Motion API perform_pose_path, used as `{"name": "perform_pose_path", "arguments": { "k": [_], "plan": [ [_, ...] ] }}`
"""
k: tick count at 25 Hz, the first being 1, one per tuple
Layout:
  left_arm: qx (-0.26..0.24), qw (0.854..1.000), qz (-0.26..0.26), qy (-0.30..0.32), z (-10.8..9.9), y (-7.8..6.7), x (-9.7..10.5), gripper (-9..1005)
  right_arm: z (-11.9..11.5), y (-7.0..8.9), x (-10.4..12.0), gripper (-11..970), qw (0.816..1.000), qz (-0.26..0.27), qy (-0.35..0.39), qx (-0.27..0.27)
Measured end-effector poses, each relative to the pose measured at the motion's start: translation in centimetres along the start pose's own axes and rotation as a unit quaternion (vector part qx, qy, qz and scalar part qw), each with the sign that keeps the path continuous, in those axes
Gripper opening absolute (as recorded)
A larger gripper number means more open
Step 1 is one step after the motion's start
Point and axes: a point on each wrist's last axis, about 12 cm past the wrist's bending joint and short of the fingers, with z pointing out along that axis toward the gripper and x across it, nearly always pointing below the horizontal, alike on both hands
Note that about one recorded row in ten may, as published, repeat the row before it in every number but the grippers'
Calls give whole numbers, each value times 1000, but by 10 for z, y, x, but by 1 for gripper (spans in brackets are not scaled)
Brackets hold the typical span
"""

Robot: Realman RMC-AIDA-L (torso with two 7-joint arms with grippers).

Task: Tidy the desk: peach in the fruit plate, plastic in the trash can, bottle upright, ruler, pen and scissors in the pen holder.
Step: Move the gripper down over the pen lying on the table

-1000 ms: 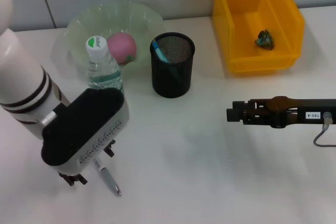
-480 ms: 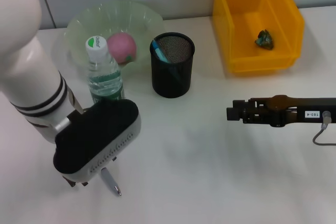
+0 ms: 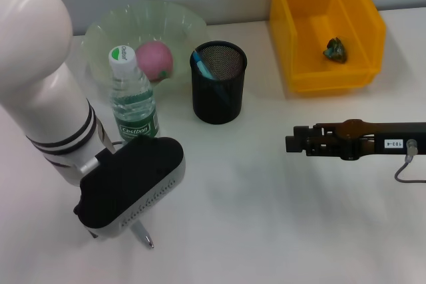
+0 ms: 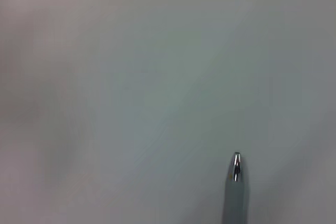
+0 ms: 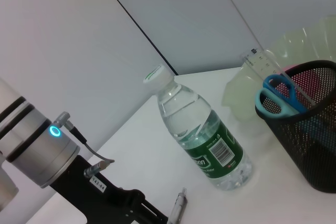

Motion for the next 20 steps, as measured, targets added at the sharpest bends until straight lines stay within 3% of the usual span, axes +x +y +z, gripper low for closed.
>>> {"name": "perform_pose_path", "arguments": {
  "k": [20],
  "plan": [
    [16,1000,11,7,10,-1,-5,714,4,1,1,574,1000,1,-2,0]
  ]
}}
